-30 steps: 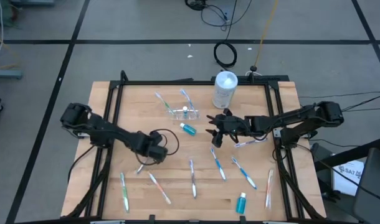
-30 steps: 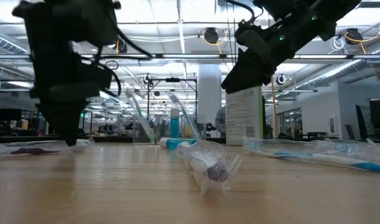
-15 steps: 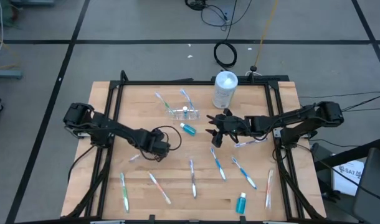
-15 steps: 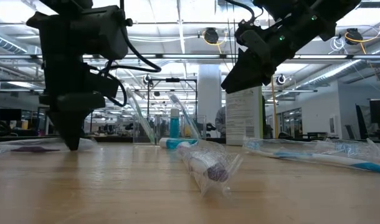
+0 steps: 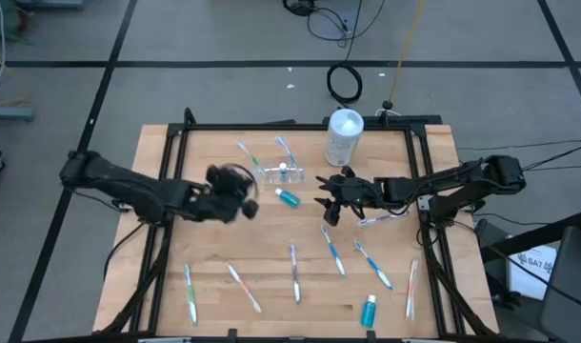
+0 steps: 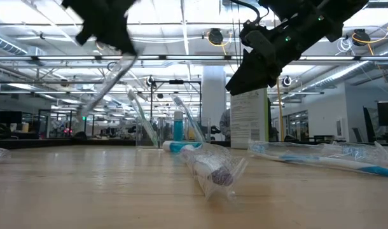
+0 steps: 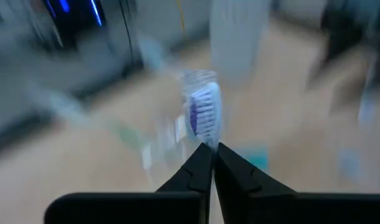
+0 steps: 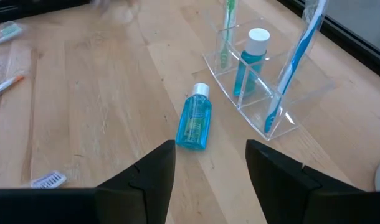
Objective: Pick & Place toothbrushing station
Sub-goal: Put the left purple toothbrush in the left compartment of the transparent organizer
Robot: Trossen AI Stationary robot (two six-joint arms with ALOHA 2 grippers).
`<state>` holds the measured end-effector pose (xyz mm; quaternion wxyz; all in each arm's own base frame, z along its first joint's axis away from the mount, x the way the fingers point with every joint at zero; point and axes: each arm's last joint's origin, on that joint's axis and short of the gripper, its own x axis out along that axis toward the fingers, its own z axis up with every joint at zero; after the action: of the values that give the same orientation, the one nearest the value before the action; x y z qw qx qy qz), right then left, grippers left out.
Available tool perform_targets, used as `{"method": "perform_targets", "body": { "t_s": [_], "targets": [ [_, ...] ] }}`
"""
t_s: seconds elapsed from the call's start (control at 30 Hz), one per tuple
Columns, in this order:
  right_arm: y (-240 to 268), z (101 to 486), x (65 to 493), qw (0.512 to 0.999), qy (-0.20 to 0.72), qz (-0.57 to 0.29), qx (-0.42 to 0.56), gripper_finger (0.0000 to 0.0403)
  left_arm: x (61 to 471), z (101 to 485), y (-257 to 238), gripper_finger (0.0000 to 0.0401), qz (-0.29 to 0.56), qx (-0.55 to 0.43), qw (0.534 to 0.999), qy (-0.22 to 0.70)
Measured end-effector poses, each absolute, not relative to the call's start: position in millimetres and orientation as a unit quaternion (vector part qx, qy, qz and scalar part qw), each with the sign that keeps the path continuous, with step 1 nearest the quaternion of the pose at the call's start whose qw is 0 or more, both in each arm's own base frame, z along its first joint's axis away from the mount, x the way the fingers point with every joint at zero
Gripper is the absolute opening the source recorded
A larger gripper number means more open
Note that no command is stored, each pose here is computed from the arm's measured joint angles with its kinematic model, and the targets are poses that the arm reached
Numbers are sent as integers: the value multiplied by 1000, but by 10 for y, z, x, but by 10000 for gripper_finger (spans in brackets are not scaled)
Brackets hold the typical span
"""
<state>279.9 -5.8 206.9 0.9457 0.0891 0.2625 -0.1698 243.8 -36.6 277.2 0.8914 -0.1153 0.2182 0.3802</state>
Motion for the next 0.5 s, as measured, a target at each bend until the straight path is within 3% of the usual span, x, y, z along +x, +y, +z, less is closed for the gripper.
{"method": "perform_targets", "body": {
  "t_s": [0.13, 0.27, 0.37, 0.5],
  "targets": [
    [-58, 2069, 2799, 946, 263, -170, 89, 187, 2292, 3191, -285, 7, 400, -74, 907, 109],
    [-59, 2068, 2800, 946, 263, -170, 88, 186, 2231, 3369, -203, 7, 407, -43, 911, 52],
    [-59, 2068, 2800, 946, 263, -169, 84, 185, 2260, 3330, -115, 4, 402, -28, 915, 20],
    [-59, 2068, 2800, 947, 265, -167, 77, 185, 2323, 2991, 40, 6, 390, -10, 921, 10]
  ]
}}
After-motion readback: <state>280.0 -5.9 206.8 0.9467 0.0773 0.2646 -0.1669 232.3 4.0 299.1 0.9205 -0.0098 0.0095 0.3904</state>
